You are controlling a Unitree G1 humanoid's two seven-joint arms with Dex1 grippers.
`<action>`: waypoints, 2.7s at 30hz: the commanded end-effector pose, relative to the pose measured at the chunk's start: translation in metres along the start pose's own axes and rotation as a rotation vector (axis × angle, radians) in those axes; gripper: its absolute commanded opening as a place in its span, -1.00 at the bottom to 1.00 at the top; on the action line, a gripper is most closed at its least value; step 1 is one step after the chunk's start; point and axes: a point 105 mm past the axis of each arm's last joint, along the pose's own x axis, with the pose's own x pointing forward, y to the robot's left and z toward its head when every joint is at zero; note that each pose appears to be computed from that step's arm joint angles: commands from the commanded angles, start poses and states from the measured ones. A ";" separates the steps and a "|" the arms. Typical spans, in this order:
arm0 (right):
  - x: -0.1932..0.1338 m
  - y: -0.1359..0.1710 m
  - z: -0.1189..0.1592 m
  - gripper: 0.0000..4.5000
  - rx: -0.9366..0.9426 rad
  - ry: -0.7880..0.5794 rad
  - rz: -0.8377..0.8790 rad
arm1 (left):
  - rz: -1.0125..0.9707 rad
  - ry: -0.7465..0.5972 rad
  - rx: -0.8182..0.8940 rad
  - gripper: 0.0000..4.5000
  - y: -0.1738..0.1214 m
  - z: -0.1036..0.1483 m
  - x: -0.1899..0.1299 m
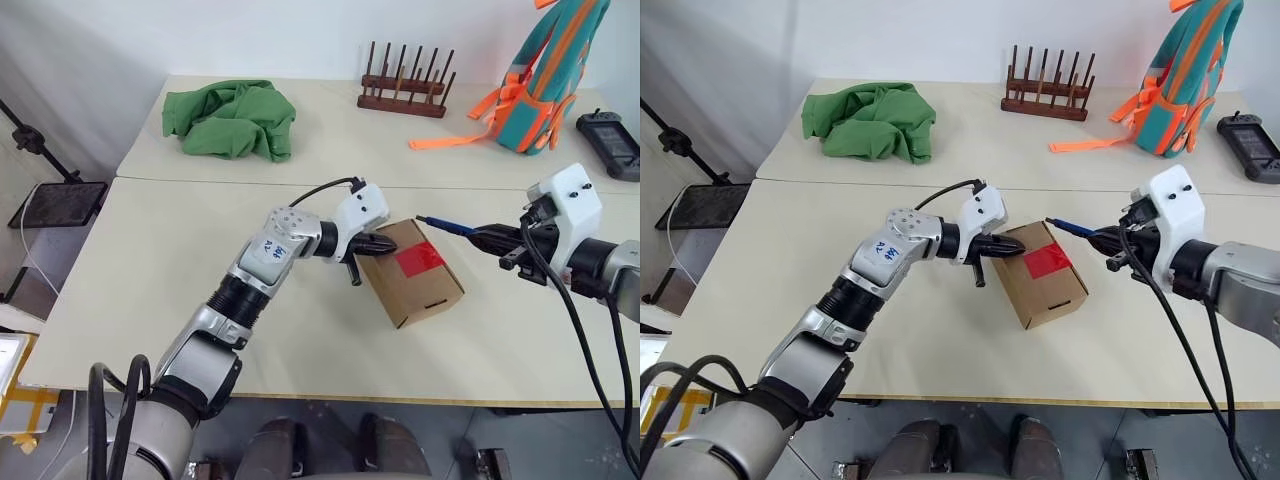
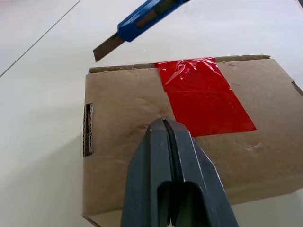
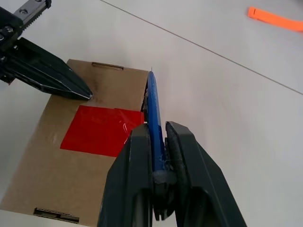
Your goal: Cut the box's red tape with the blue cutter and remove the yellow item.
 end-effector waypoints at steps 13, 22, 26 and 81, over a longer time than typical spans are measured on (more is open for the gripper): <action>-0.003 0.000 -0.001 -0.93 -0.002 -0.012 -0.029 | -0.015 -0.002 0.007 -1.00 -0.007 0.003 0.001; -0.007 0.000 0.009 -0.93 0.000 -0.056 -0.023 | -0.015 0.000 0.009 -1.00 -0.006 0.003 0.002; -0.007 0.001 0.007 -0.93 -0.003 -0.047 -0.019 | -0.016 -0.002 0.010 -1.00 -0.007 0.003 0.003; -0.037 0.019 0.018 -0.93 0.294 0.566 0.256 | -0.148 0.274 0.179 -1.00 -0.036 -0.071 0.030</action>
